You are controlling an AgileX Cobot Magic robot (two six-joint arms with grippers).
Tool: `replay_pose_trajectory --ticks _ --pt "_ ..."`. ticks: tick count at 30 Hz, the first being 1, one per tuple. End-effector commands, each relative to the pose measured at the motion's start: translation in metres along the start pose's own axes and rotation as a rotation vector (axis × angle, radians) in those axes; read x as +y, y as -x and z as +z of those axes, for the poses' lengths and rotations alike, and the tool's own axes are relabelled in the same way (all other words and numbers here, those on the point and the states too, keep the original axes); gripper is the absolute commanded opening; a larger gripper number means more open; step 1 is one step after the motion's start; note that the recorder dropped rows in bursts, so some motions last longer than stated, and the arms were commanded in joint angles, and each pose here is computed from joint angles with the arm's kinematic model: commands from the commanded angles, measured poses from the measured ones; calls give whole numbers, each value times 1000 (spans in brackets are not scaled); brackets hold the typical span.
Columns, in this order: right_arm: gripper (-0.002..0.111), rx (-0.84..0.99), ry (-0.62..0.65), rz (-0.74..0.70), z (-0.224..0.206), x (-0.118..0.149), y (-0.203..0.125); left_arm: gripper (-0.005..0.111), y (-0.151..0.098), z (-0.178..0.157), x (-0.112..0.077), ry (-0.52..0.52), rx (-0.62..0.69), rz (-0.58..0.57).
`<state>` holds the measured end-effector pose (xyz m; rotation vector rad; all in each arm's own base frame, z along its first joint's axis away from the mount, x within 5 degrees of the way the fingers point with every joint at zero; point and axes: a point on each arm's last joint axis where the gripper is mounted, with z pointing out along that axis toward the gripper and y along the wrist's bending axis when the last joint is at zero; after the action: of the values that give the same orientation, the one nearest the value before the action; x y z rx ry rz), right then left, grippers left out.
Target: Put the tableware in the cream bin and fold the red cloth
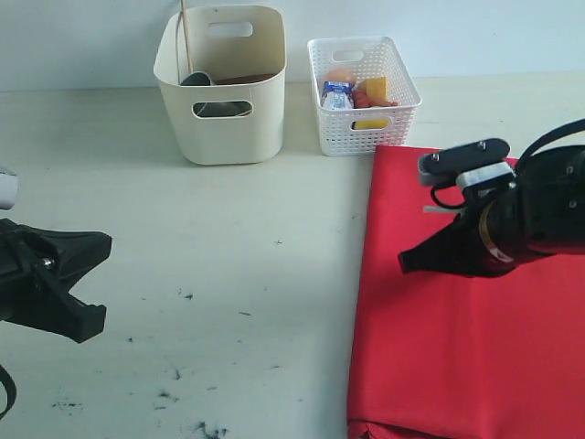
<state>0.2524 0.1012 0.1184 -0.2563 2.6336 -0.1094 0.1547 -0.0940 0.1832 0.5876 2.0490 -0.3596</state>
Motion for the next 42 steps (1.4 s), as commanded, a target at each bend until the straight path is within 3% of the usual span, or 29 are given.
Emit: replay_pose_trajectory --ticks 1,9,18,22,28,31,42 --pt "0 72 -76 -20 14 -9 -11 2 0 -1 0 3 -6 -15" --pt "0 170 -219 30 31 -45 -20 2 0 -1 0 3 -6 -16" --pt "0 172 -264 195 35 -77 -20 2 0 -1 0 3 -9 -17" --pt "0 83 -224 245 22 -77 -8 2 0 -1 0 3 -11 -24" --pt "0 -177 -3 250 -19 -65 25 2 0 -1 0 2 -11 -32" --pt "0 -221 123 195 -25 -55 32 2 0 -1 0 2 -11 -34" --pt "0 -10 10 156 44 -55 19 2 0 -1 0 3 -9 -38"
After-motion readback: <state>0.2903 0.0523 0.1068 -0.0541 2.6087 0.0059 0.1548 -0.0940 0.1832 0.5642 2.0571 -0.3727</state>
